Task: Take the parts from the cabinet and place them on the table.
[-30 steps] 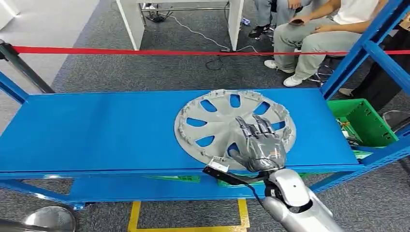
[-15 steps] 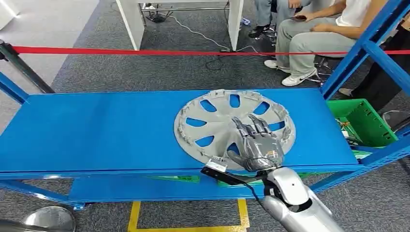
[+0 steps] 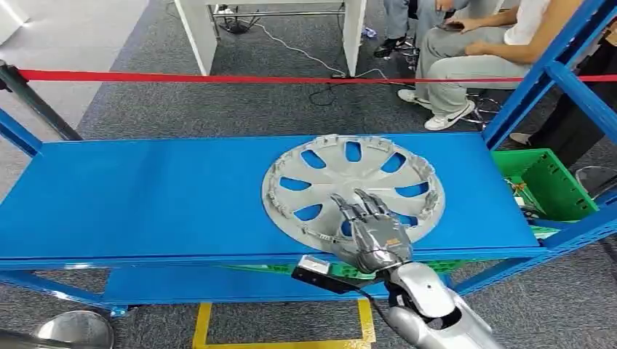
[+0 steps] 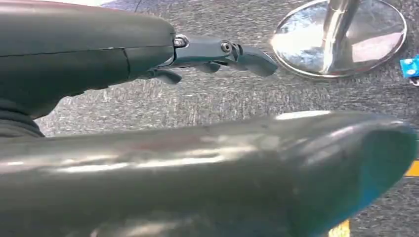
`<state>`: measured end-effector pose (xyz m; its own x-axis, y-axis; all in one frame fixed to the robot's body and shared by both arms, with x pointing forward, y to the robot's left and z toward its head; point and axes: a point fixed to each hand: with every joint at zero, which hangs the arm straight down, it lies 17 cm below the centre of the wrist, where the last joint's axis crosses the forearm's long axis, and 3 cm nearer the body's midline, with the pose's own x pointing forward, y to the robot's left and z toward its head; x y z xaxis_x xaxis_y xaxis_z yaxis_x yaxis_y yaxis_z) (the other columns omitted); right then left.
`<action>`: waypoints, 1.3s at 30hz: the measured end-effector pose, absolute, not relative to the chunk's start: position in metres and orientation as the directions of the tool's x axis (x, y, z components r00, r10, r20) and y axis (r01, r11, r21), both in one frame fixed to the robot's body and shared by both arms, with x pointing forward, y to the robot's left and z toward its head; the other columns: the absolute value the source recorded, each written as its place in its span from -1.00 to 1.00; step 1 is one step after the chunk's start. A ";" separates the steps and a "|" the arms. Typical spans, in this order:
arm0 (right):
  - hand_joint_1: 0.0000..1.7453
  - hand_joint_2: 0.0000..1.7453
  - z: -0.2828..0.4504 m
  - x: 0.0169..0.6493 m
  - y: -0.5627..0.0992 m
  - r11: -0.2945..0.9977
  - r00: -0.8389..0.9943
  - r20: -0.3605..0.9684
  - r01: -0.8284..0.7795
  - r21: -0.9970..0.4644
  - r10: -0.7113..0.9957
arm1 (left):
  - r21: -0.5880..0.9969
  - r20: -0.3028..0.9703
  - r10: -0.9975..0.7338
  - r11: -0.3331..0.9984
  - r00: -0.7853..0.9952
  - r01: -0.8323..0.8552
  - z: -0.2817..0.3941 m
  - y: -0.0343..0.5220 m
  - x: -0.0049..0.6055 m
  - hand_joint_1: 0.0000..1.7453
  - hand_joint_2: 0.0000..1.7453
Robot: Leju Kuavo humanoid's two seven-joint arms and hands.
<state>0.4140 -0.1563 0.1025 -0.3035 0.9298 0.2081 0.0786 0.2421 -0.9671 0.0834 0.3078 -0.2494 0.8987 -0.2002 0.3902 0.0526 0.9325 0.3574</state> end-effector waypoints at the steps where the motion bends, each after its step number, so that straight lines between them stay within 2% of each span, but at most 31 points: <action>1: -1.00 1.00 0.101 0.413 -0.156 0.241 -0.304 0.208 0.075 -0.968 0.930 | 0.356 0.391 -0.199 0.933 0.898 0.051 -0.249 0.307 0.084 -1.00 -1.00; 21: -1.00 1.00 0.023 0.382 -0.184 0.153 -0.258 0.179 -0.115 -0.981 0.949 | 0.356 0.419 -0.202 0.933 0.885 0.044 -0.253 0.298 0.096 -1.00 -1.00; 39: -1.00 1.00 -0.004 0.383 -0.210 0.133 -0.203 0.158 -0.132 -0.982 0.966 | 0.351 0.430 -0.216 0.934 0.876 0.058 -0.258 0.293 0.100 -1.00 -1.00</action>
<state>0.3829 -0.2102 -0.0036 -0.2025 0.9665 0.1579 -0.1318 0.1329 -0.9823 0.0998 0.2934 -0.2576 0.8764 -0.2164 0.4302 0.0583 0.9345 0.3513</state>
